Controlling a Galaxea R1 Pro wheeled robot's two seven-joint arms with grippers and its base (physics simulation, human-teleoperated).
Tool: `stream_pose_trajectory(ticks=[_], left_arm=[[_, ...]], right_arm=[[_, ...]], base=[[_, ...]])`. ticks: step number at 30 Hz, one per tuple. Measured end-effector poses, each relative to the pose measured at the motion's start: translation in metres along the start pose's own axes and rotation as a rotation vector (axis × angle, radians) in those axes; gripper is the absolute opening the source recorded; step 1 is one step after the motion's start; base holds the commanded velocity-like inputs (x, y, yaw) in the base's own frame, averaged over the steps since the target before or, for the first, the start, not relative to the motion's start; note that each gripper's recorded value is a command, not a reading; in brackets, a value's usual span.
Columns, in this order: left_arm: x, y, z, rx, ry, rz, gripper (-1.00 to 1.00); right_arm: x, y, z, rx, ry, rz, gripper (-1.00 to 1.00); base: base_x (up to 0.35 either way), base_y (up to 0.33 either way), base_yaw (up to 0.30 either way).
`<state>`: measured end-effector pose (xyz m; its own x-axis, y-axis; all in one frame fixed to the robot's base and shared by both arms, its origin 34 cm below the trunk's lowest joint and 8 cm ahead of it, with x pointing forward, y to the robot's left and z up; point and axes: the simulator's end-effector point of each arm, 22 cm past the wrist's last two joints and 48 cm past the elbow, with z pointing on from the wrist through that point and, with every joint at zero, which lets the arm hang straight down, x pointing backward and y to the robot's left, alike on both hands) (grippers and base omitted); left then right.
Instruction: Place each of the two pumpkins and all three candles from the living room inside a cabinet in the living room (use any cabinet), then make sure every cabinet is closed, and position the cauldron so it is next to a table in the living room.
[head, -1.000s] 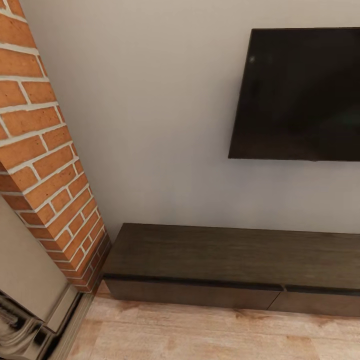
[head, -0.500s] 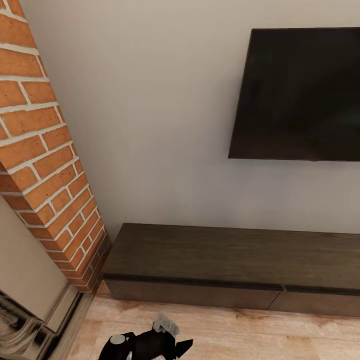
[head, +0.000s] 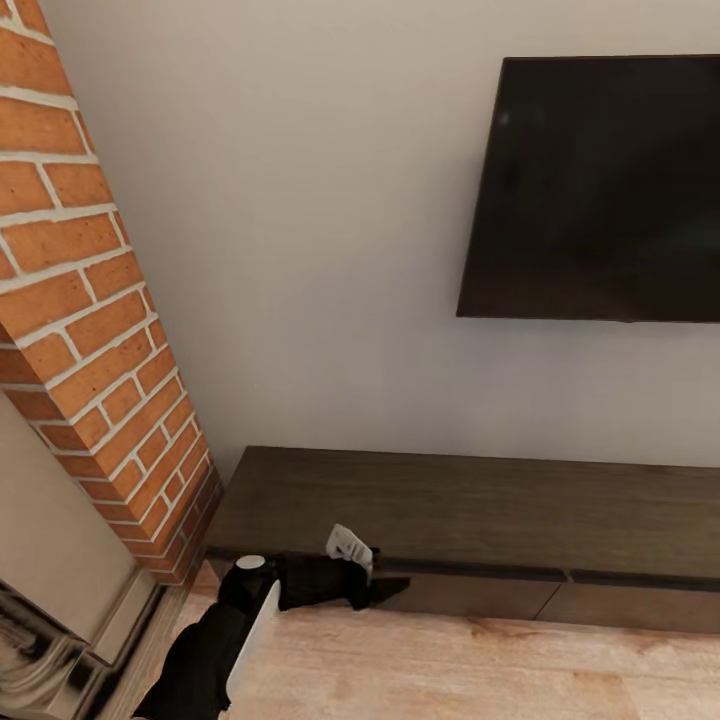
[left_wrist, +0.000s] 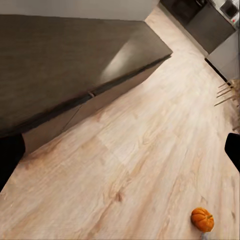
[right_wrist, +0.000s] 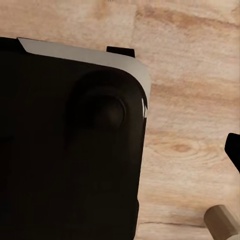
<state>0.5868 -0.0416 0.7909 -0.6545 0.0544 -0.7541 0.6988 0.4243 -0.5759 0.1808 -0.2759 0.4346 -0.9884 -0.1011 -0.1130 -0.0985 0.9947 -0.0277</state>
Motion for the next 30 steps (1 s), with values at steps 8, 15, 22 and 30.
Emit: stream_pose_trajectory(ticks=[8, 15, 22, 30], left_arm=[[-0.064, -0.008, 0.0, 0.025, -0.089, 0.089, 1.0], [-0.122, -0.033, -0.008, 0.107, -0.273, 0.113, 1.0], [-0.148, -0.04, -0.013, 0.124, -0.315, 0.148, 1.0], [-0.163, -0.05, -0.018, 0.137, -0.329, 0.175, 1.0]], right_arm=[[-0.08, -0.004, 0.003, 0.004, -0.158, -0.026, 1.0], [-0.156, 0.034, -0.01, -0.14, -0.313, -0.165, 1.0], [-0.214, 0.08, -0.035, -0.356, -0.414, -0.232, 1.0], [-0.277, 0.067, -0.036, 0.03, -0.525, -0.691, 1.0]], base=[[0.0, 0.0, 0.0], [0.0, 0.0, 0.0], [0.0, 0.0, 0.0], [0.0, 0.0, 0.0]])
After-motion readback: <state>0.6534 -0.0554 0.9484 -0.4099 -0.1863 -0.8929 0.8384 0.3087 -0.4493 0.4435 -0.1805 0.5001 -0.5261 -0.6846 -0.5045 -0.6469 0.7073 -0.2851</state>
